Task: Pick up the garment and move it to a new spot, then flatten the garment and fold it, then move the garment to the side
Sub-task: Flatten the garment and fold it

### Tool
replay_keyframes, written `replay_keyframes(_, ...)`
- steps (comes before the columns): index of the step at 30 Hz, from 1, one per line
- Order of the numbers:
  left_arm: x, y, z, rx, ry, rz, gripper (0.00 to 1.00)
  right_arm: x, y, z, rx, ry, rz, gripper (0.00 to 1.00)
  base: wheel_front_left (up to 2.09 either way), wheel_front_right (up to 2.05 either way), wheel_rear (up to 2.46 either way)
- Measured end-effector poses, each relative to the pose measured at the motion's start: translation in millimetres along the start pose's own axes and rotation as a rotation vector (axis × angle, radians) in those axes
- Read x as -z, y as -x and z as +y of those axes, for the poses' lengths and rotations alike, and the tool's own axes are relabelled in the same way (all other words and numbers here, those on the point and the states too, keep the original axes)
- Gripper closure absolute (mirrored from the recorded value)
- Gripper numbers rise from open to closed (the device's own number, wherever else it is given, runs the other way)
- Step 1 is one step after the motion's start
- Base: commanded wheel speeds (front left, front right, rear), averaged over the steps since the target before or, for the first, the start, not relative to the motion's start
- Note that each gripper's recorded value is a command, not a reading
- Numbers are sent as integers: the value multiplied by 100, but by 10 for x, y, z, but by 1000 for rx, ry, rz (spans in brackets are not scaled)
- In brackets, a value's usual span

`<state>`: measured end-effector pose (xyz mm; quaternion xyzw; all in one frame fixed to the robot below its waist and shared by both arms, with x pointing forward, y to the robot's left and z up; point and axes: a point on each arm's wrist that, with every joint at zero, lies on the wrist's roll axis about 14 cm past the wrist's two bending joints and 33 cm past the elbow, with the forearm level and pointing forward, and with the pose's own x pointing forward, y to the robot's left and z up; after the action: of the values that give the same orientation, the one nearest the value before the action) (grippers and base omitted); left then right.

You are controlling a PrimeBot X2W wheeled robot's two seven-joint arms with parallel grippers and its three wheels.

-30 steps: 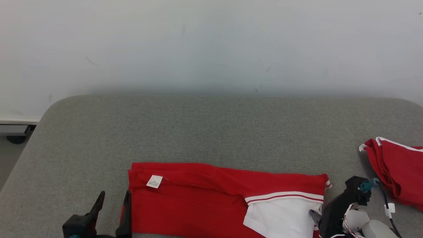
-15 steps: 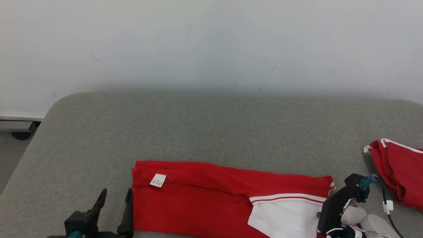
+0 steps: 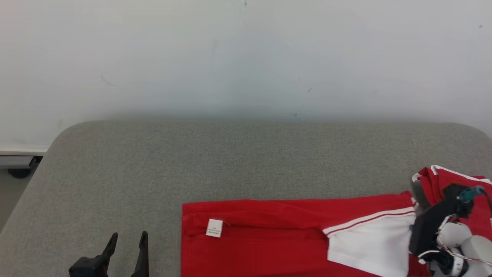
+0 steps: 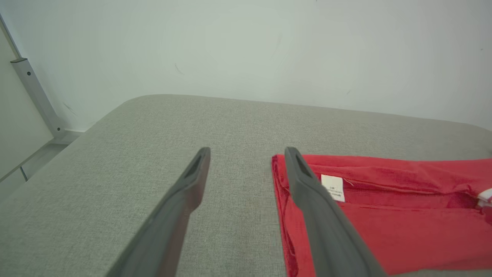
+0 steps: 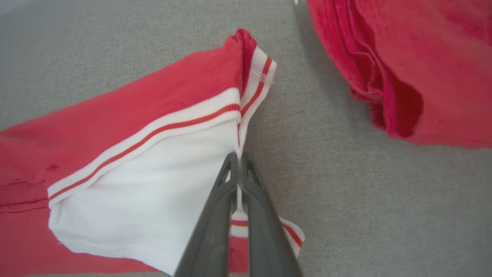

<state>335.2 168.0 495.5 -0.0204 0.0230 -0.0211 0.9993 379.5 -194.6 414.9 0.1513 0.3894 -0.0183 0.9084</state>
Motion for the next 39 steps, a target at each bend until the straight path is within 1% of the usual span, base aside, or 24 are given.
replay_keyframes(7,-14,24,-57,18,-1,-7,0,-457,371,-601,110,27,-158,100,0,0,0)
replay_keyframes(12,2,46,-158,47,-3,-4,0,-762,633,-886,178,33,-257,100,0,0,0)
replay_keyframes(14,-10,42,-182,54,-4,-8,0,-813,683,-891,183,44,-267,100,0,0,0)
replay_keyframes(15,-13,40,-185,56,-5,-8,0,-820,688,-849,176,55,-267,100,0,0,0)
replay_keyframes(17,-15,37,-190,58,-6,-9,0,-795,666,-654,132,78,-259,100,0,0,0)
replay_keyframes(18,-16,33,-207,62,-5,-9,0,-703,606,-363,65,97,-233,100,0,0,0)
replay_keyframes(23,0,24,-237,71,-4,1,0,-388,500,466,-125,144,-151,100,0,0,0)
replay_keyframes(26,9,15,-238,71,-4,5,0,-181,464,863,-209,176,-85,100,0,0,0)
replay_keyframes(29,-8,-11,-246,74,-5,4,0,-74,465,1227,-283,204,-43,100,0,0,0)
replay_keyframes(31,-38,-37,-249,76,-6,-2,0,-11,456,1409,-316,215,-15,100,0,0,0)
replay_keyframes(34,-69,-53,-285,88,-8,-11,0,118,421,1576,-343,225,36,100,0,0,0)
replay_keyframes(39,-45,-45,-244,77,-8,-4,0,139,350,1642,-335,259,73,100,0,0,0)
